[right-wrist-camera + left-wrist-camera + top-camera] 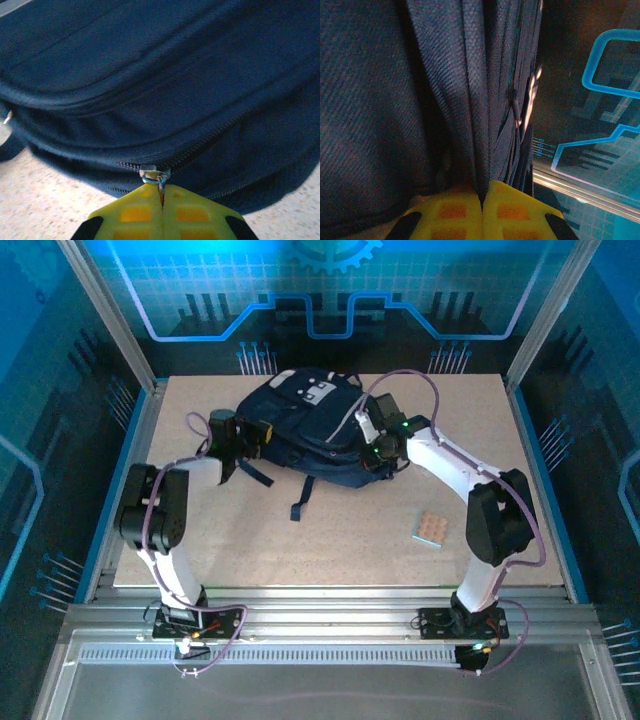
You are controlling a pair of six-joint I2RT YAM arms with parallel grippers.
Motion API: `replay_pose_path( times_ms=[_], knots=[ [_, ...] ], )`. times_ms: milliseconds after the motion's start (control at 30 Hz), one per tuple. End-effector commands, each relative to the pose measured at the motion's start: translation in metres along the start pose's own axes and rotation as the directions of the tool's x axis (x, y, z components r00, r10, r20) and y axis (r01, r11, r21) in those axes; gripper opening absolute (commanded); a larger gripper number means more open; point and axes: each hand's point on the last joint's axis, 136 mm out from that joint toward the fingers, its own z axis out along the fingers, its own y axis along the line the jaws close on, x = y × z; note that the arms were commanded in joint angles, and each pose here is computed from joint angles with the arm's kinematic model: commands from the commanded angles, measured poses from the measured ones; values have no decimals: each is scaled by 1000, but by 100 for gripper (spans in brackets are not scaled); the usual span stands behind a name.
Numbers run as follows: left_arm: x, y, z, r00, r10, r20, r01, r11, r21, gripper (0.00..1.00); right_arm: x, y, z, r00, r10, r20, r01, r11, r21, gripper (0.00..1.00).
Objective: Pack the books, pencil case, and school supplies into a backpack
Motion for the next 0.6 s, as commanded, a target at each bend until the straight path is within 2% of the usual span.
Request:
replay_pose_path(
  times_ms=[0,67,167,400,567],
  knots=[
    [-23,-32,5,997,73,18,-74,995,64,30,10,61,-1,996,-66,-54,52,974,-221,0],
    [-18,-40,-3,994,109,13,-110,992,57,63,-2,93,0,999,-35,-25,25,941,-338,0],
    [-10,-43,-31,988,151,27,-152,988,32,98,-27,127,0,1000,13,21,-2,896,-444,0],
    [21,-13,-98,990,121,68,-118,992,-55,99,-84,175,-6,991,77,107,-1,817,-577,0],
    [47,9,-111,993,95,77,-87,991,-104,99,-99,199,-23,988,82,131,18,779,-626,0]
  ],
)
